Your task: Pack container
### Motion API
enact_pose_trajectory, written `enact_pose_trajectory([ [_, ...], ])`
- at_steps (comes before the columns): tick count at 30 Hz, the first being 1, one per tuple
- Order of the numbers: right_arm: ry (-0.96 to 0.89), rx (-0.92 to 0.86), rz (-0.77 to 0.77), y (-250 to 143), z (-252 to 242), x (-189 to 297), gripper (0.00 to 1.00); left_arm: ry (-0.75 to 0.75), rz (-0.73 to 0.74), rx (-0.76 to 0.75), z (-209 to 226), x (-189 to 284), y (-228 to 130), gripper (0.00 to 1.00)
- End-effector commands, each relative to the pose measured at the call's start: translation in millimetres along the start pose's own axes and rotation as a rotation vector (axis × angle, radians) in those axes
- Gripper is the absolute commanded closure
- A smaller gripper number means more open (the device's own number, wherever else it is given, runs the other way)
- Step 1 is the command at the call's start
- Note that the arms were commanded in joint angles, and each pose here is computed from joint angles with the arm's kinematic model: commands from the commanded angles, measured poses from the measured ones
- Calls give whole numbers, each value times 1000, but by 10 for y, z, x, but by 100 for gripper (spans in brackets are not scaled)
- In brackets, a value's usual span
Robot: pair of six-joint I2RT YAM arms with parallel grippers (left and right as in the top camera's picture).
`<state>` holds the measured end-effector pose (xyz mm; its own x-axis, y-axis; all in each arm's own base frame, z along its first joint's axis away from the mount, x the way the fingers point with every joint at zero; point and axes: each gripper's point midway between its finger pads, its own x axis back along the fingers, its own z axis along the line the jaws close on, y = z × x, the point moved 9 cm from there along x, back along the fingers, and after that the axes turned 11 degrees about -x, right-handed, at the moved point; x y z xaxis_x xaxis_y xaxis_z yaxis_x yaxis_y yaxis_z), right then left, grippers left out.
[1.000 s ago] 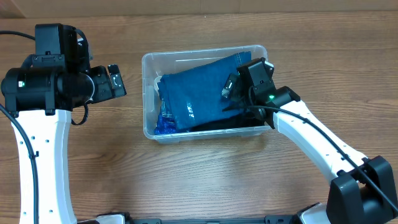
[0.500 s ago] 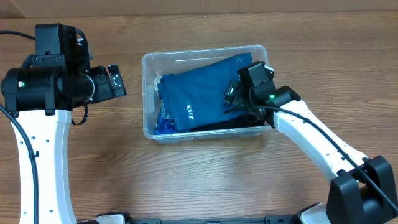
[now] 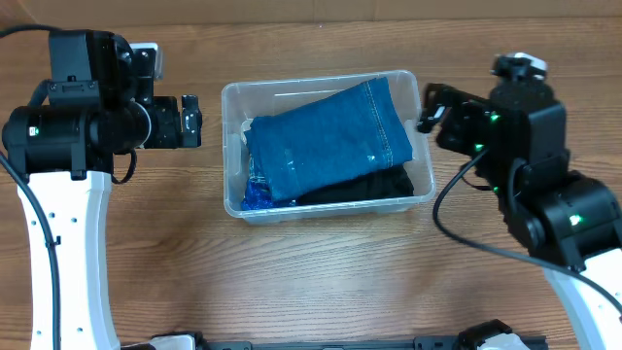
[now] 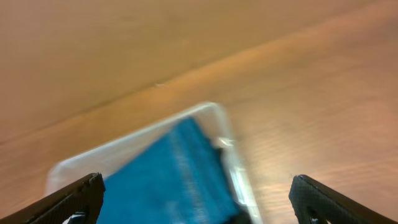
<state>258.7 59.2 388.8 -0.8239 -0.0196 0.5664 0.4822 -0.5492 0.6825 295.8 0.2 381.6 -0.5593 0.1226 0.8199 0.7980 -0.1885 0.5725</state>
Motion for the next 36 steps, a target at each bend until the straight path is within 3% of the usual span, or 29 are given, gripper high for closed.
enact_pose_trajectory([
  [1, -161, -35, -33, 226, -382, -132, 0, -47, -2, -60, -5, -111, 73, 0],
  [7, -250, 50, 6, 380, -769, -154, 0, -37, 24, 22, 14, -185, 76, 0],
  [12, -175, 88, -15, 289, -769, 153, 0, 39, -25, 24, -43, 250, -99, 0],
  [16, -40, 169, 37, -40, -821, 330, 0, 93, -186, 40, -175, 761, -440, 0],
  [20, -35, 180, 103, -301, -938, 461, 0, 149, -273, 113, -277, 917, -981, 0],
  [25, 3, 193, 196, -456, -956, 540, 0, 145, -215, 171, -375, 681, -1607, 0],
  [31, -19, 187, 242, -521, -995, 552, 0, 126, -56, 185, -380, 397, -1818, 0],
  [36, -19, 187, 242, -521, -995, 552, 0, 124, -39, 186, -374, 364, -1810, 0],
])
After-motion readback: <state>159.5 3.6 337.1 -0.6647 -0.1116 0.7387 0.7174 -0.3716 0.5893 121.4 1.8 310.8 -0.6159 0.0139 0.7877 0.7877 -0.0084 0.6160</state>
